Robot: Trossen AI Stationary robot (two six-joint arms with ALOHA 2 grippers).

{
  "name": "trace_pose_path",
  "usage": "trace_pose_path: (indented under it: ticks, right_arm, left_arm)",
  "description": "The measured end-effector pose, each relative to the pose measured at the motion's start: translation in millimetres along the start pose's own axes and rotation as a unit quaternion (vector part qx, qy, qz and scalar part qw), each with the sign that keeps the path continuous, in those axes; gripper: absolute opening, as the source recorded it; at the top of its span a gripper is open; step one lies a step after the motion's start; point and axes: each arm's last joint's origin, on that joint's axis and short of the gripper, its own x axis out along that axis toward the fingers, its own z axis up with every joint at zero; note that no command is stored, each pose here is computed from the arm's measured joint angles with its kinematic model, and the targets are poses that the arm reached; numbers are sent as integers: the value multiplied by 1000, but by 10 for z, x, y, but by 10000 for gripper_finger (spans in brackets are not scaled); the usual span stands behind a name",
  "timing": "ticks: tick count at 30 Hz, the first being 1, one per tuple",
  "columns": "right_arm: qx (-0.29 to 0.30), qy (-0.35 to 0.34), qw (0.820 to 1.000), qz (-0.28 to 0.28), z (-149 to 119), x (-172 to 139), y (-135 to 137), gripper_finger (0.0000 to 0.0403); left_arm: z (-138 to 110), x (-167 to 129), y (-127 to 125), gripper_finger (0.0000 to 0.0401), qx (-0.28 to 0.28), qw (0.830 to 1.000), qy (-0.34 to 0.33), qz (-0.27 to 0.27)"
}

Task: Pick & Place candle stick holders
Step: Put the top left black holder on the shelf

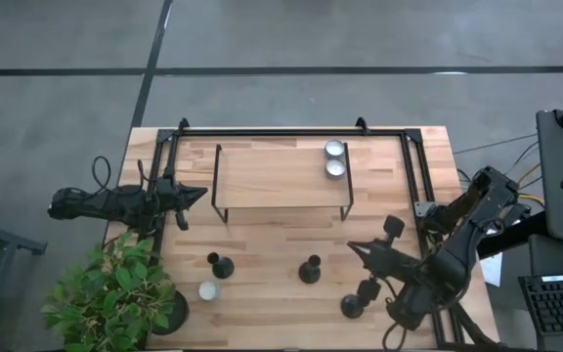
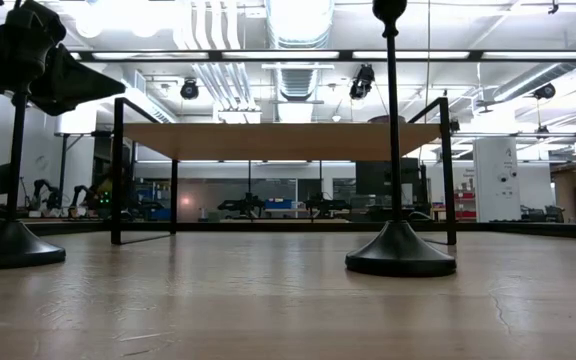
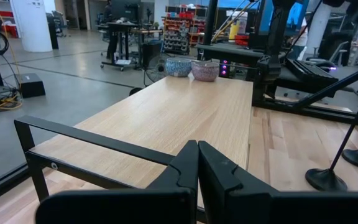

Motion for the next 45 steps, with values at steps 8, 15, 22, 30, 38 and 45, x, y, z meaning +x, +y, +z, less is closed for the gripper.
trace_pose_path:
  ticks: [8, 15, 22, 30, 38, 45]
  right_arm:
    - [-23, 11, 999, -20, -4, 118, -139, 8]
    - [-33, 3, 999, 1, -171, 215, -293, 8]
    - [-11, -72, 985, 157, -273, 206, -497, 8]
    - [-23, -192, 926, 325, -393, 296, -770, 8]
    - [-46, -203, 930, 303, -413, 391, -867, 8]
    - [-58, -211, 923, 316, -334, 388, -857, 8]
  left_arm:
    - [6, 1, -1, 7, 22, 1000, -3, 0]
    - [73, -1, -4, 7, -82, 996, -35, 0]
    - [242, -21, -4, 7, -118, 986, -114, -1]
    - [324, 2, -98, 7, -194, 965, -124, -129]
    - [497, 197, -266, 66, -165, 966, -87, -180]
    - [813, 358, -485, 176, -149, 962, 31, -225]
